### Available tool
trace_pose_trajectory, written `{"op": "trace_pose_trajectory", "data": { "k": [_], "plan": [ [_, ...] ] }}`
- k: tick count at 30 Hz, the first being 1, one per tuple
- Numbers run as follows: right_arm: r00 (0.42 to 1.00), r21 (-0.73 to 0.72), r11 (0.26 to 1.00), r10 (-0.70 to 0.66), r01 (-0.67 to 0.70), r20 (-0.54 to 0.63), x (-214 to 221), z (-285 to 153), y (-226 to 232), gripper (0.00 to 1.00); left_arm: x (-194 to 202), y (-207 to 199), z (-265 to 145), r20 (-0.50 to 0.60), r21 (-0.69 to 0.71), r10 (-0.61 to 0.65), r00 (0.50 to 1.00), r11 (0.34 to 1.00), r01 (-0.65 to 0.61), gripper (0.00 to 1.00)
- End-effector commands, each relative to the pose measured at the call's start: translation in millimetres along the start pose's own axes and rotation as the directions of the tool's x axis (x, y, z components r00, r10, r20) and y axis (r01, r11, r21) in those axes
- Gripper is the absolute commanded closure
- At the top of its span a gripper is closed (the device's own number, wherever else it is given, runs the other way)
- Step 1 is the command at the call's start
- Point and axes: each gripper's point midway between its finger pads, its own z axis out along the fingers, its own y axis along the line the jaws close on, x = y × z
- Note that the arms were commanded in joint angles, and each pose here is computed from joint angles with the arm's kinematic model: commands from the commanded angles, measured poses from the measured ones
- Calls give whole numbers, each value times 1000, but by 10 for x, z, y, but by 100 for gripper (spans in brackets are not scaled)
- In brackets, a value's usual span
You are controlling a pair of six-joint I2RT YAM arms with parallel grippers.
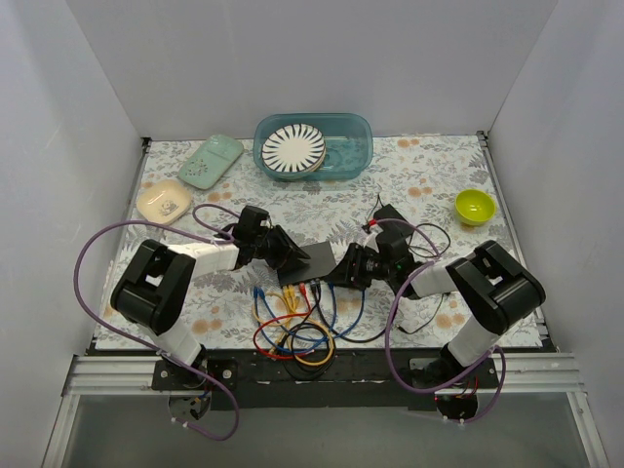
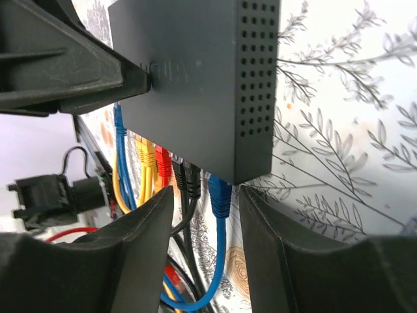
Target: Pull the plug from the switch port
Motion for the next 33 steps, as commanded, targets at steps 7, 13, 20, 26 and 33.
{"op": "trace_pose_trajectory", "data": {
  "k": [7, 13, 20, 26, 33],
  "plan": [
    [986, 58, 987, 142, -148, 85, -46, -26, -221, 57, 33, 235, -50, 14, -73, -7, 1000, 997, 8, 68],
    [983, 62, 985, 158, -164, 91, -113, 34, -220, 57, 41, 247, -44, 10, -74, -11, 1000, 997, 12, 68],
    [979, 65, 980, 182, -188, 87, -141, 105, -258, 60, 40, 224, -45, 8, -67, -11, 1000, 998, 11, 68],
    [982, 91, 980, 173, -179, 75, -77, 87, -340, 68, 48, 229, -46, 5, -67, -11, 1000, 998, 12, 68],
    [991, 93, 987, 126, -129, 35, -3, 82, -373, 72, 70, 249, -30, -6, -63, -20, 1000, 998, 19, 68]
  ]
}}
